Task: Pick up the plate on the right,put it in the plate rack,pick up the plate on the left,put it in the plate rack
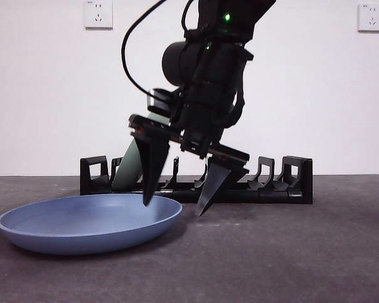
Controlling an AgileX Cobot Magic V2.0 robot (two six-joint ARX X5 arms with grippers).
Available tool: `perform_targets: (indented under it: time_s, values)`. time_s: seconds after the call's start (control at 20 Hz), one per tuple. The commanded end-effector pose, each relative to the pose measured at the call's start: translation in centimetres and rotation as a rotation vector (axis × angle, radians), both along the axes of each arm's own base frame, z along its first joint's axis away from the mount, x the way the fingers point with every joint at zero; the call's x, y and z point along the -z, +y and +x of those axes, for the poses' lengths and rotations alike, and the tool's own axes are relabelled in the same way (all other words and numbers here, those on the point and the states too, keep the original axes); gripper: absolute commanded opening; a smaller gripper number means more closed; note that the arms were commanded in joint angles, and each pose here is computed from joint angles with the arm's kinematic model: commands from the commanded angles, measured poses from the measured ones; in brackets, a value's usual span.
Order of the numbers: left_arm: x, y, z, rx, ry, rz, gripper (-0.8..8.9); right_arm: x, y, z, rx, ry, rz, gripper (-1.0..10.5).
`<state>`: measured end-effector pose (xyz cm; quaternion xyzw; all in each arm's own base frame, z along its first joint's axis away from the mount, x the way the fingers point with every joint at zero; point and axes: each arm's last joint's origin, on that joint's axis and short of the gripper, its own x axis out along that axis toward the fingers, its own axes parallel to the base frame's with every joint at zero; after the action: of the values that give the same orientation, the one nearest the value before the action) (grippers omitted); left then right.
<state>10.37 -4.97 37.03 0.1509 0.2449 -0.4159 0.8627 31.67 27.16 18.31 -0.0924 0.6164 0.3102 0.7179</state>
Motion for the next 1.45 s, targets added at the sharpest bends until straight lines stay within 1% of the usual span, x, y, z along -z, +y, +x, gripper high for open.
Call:
perform_targets:
  time_s: [0.05,0.15,0.25,0.3,0.4,0.45,0.55,0.65,0.85,0.95,1.05,1.15,1.3,1.45]
  values:
    - [0.0,0.0,-0.1,0.009,-0.008,0.006,3.86,1.3,0.3,-0.1,0.009,0.027,-0.020,2.2]
    - [0.1,0.0,0.0,0.010,-0.007,0.007,3.86,1.5,0.3,-0.1,0.009,0.029,-0.023,1.8]
    - [0.1,-0.1,0.1,0.013,-0.002,0.010,3.86,1.7,0.4,-0.1,0.008,0.031,-0.024,1.8]
    - [0.1,-0.2,0.1,0.014,0.001,0.013,3.86,1.7,0.4,-0.1,0.008,0.030,-0.023,1.4]
    - [0.2,-0.3,0.2,0.008,-0.001,0.031,3.86,1.6,0.4,0.0,0.008,0.025,-0.019,0.2]
    - [0.3,-0.4,0.3,0.012,-0.006,0.047,3.87,1.6,0.5,0.0,0.008,0.021,-0.016,-0.2]
    - [0.4,-0.7,0.4,0.027,-0.013,0.071,3.99,1.6,0.5,0.1,0.009,0.016,-0.011,-0.1]
    - [0.5,-1.1,0.6,0.038,-0.014,0.101,4.50,1.6,0.5,0.1,0.010,0.013,-0.015,-0.1]
    - [1.0,-2.1,0.9,0.091,-0.006,0.166,4.50,1.6,0.4,0.1,0.011,0.000,-0.028,-0.1]
    - [1.5,-3.1,1.1,0.135,-0.008,0.231,4.50,0.9,0.2,0.0,0.008,0.000,-0.028,-0.1]
    - [1.9,-4.4,1.2,0.194,-0.027,0.302,4.50,-0.9,-0.5,-0.3,-0.005,-0.007,-0.030,-0.1]
    - [2.4,-5.8,1.1,0.268,-0.052,0.377,4.50,-3.4,-1.5,-0.7,-0.012,-0.029,-0.022,-0.1]
    - [3.3,-8.1,0.8,0.375,-0.067,0.459,4.50,-7.7,-3.8,-1.2,0.020,-0.078,0.011,-0.1]
    - [4.3,-10.6,0.5,0.431,-0.128,0.596,4.50,-11.2,-6.7,-1.9,0.070,-0.102,0.039,-0.1]
